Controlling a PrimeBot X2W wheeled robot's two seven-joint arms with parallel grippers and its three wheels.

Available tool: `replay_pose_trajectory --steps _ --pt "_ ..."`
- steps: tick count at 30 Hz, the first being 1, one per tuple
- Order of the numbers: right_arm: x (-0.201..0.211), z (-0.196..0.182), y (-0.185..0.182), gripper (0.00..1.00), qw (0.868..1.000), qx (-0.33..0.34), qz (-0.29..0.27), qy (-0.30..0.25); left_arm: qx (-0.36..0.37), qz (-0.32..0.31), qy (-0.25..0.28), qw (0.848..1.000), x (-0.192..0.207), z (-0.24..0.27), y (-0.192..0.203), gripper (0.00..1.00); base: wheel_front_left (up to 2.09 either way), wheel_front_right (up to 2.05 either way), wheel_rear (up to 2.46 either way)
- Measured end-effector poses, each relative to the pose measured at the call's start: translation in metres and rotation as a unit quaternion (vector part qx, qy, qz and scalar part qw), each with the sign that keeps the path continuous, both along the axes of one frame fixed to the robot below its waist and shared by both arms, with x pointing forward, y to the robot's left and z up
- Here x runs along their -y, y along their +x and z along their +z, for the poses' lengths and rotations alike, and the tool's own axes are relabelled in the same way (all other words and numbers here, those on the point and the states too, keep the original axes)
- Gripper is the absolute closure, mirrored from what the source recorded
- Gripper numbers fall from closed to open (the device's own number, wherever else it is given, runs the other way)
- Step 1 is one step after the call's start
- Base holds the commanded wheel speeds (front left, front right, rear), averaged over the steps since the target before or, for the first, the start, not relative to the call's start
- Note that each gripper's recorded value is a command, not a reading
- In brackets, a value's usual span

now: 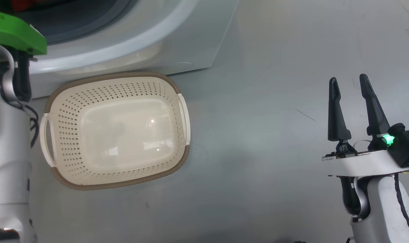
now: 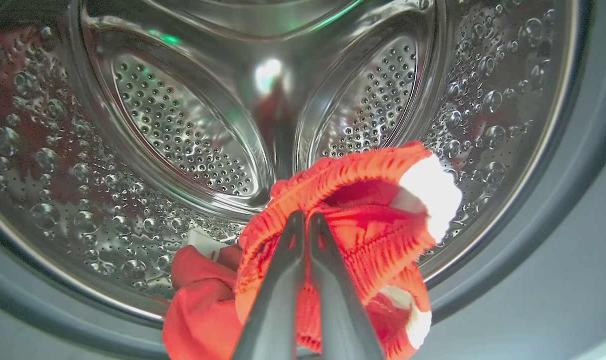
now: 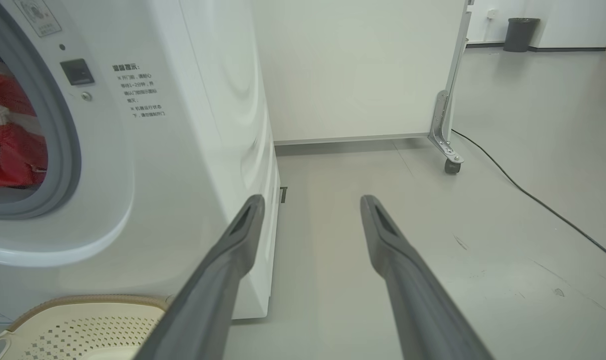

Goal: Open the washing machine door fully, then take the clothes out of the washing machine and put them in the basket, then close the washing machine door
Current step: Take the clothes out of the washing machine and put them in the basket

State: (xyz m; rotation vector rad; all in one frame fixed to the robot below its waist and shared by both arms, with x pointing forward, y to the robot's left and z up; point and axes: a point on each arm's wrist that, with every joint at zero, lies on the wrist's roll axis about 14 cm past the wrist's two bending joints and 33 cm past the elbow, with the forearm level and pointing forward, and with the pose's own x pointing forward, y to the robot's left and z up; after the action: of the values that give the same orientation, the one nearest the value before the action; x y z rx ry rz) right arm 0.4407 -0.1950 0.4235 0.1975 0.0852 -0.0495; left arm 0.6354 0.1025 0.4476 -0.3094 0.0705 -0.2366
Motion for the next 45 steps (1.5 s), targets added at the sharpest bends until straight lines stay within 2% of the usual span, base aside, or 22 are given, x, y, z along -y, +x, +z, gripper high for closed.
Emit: replay_pose_trajectory --steps 7,21,30,36,45 --pt "-0.007 0.011 -0.007 0.00 1.000 0.010 0.011 0.001 0.045 0.025 -0.004 0.999 -0.013 0.020 -0.031 1.00 0.00 0.00 0.00" --pt "-0.018 0.028 -0.026 0.00 0.999 0.023 0.029 0.002 0.108 0.035 -0.019 0.993 -0.010 0.078 -0.088 1.00 0.00 0.00 0.00" --pt "-0.034 0.039 -0.031 0.00 0.998 0.037 0.056 0.004 0.150 0.045 -0.008 0.988 -0.018 0.110 -0.127 1.00 0.00 0.00 0.00" --pt "-0.045 0.042 -0.029 0.00 0.996 0.044 0.072 0.009 0.120 0.056 -0.007 0.991 -0.025 0.090 -0.150 1.00 0.00 0.00 0.00" --pt "-0.050 0.036 -0.028 0.00 0.996 0.036 0.081 0.013 0.012 0.030 -0.019 0.999 -0.005 0.025 -0.175 1.00 0.00 0.00 0.00"
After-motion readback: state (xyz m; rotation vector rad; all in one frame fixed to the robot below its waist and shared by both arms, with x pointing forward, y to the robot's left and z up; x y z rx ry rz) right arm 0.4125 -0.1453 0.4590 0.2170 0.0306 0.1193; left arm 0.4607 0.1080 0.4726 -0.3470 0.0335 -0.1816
